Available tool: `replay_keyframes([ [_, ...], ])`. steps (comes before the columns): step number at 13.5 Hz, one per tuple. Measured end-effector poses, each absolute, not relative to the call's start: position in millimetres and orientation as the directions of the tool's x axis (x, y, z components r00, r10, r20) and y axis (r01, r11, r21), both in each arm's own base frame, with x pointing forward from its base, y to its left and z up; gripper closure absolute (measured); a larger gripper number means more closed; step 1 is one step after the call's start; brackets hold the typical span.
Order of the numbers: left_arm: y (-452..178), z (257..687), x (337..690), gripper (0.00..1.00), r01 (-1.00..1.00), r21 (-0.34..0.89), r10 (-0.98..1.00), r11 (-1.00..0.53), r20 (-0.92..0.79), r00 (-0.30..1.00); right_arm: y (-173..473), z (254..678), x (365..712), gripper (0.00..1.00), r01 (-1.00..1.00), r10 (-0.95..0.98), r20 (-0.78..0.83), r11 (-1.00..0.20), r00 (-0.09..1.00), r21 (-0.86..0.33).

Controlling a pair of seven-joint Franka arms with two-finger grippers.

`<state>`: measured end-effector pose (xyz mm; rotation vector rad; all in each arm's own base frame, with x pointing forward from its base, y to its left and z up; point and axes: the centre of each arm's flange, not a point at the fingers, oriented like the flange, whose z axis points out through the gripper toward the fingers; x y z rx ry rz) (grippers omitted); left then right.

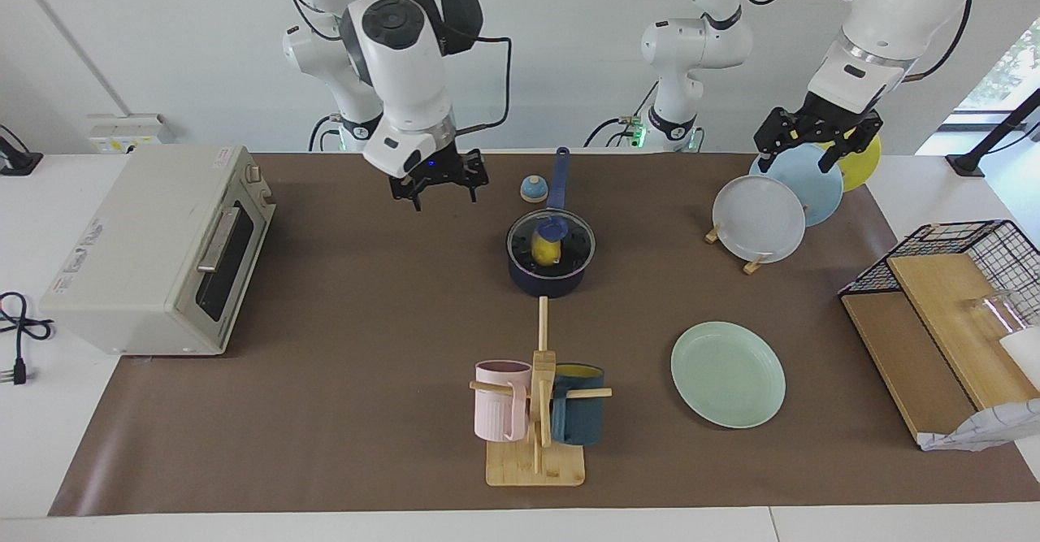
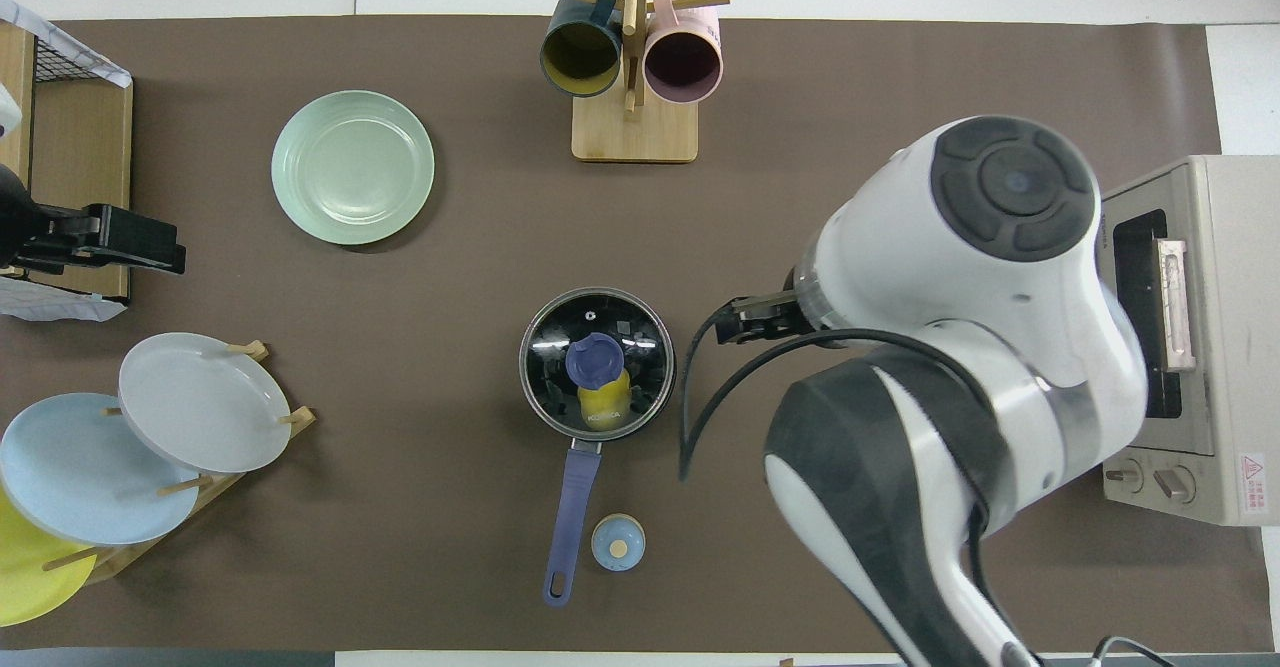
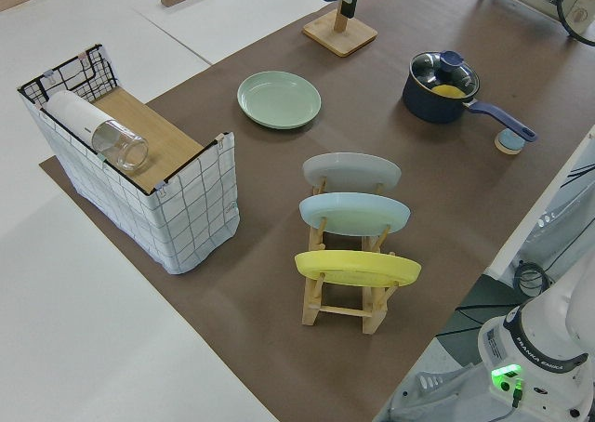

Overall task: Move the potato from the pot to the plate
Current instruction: 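Reach the right gripper over the glass lid on the black pot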

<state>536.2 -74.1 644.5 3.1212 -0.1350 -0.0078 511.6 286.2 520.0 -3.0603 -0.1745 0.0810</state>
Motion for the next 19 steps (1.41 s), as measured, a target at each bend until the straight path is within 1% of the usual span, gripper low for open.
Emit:
replay_keyframes([
  [4,-74,644,536,0.0,-0.085,0.018,-0.085,-0.996,-0.004,0.996,388,510,482,0.0,0.1,0.101,-0.005,-0.989,0.995,-0.106],
  [6,-73,644,536,0.0,-0.085,0.018,-0.085,-0.996,-0.004,0.996,416,496,471,0.0,0.103,0.103,0.007,-0.988,0.995,-0.117],
  [9,-73,644,536,0.0,-0.085,0.018,-0.085,-0.996,-0.004,0.996,429,484,471,0.0,0.122,0.118,0.039,-0.985,0.992,-0.12],
  [13,-73,644,536,0.0,-0.085,0.018,-0.085,-0.996,-0.005,0.996,441,455,474,0.0,0.183,0.179,0.087,-0.982,0.98,-0.038],
  [16,-74,644,536,0.0,-0.086,0.018,-0.086,-0.996,-0.006,0.996,457,437,466,0.0,0.217,0.213,0.095,-0.976,0.972,-0.035],
  [19,-74,644,536,0.0,-0.086,0.018,-0.086,-0.996,-0.006,0.996,455,421,465,0.0,0.236,0.231,0.111,-0.971,0.967,-0.038],
])
